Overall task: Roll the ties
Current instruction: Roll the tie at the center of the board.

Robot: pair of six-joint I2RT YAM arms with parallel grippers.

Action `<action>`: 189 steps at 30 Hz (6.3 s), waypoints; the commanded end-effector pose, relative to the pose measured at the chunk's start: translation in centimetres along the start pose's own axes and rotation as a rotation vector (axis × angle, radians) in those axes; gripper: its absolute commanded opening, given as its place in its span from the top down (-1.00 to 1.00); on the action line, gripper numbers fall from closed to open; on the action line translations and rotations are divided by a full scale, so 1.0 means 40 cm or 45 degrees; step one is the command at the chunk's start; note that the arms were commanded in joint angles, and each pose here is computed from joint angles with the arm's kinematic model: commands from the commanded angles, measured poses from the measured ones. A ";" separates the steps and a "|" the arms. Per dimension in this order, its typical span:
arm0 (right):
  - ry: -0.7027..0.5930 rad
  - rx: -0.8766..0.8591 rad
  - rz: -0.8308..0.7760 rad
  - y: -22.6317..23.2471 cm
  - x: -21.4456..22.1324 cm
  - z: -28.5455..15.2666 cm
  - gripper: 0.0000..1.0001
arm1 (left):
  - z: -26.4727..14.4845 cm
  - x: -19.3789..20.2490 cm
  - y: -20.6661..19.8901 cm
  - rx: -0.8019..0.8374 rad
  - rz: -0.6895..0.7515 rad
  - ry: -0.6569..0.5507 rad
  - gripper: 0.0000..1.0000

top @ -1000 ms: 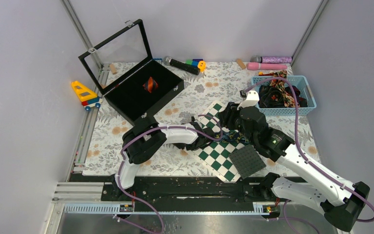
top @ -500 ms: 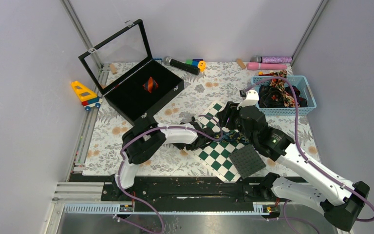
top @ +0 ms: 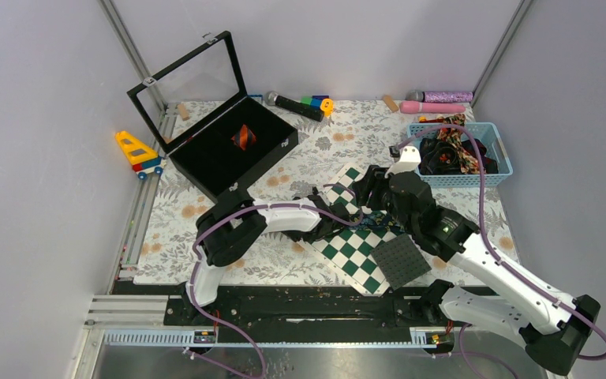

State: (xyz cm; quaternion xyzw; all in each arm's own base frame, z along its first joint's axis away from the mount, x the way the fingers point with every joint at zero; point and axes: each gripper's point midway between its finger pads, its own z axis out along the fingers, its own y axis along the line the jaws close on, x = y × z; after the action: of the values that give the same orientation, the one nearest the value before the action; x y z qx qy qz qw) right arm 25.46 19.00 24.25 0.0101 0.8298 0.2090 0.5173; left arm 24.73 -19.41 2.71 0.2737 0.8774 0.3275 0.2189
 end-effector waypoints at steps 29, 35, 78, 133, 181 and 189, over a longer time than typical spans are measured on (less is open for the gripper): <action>-0.142 -0.007 0.049 0.009 -0.101 -0.046 -0.21 | -0.064 -0.079 0.000 0.119 -0.180 -0.116 0.01; -0.143 -0.004 0.046 0.012 -0.106 -0.043 -0.21 | -0.070 -0.084 0.019 0.088 -0.171 -0.130 0.00; 0.138 -0.194 0.434 0.023 -0.208 0.012 0.26 | -0.191 -0.211 0.356 0.631 -1.038 -0.525 0.09; 1.071 -0.326 0.347 0.323 0.542 0.365 0.68 | -0.006 -0.012 0.211 0.976 -1.481 -0.426 0.22; 1.090 -0.273 0.308 0.295 0.566 0.371 0.67 | -0.002 -0.024 0.079 1.275 -1.398 -0.514 -0.07; 1.093 -0.272 0.305 0.294 0.569 0.370 0.66 | 0.006 -0.030 0.059 1.307 -1.376 -0.485 -0.08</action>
State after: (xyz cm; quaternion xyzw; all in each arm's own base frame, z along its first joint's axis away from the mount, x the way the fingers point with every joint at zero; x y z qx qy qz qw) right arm 24.81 39.51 2.98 -0.0254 0.9369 0.3386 0.0832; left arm 25.70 -17.64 3.29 -0.0839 0.8933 -0.2991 0.3249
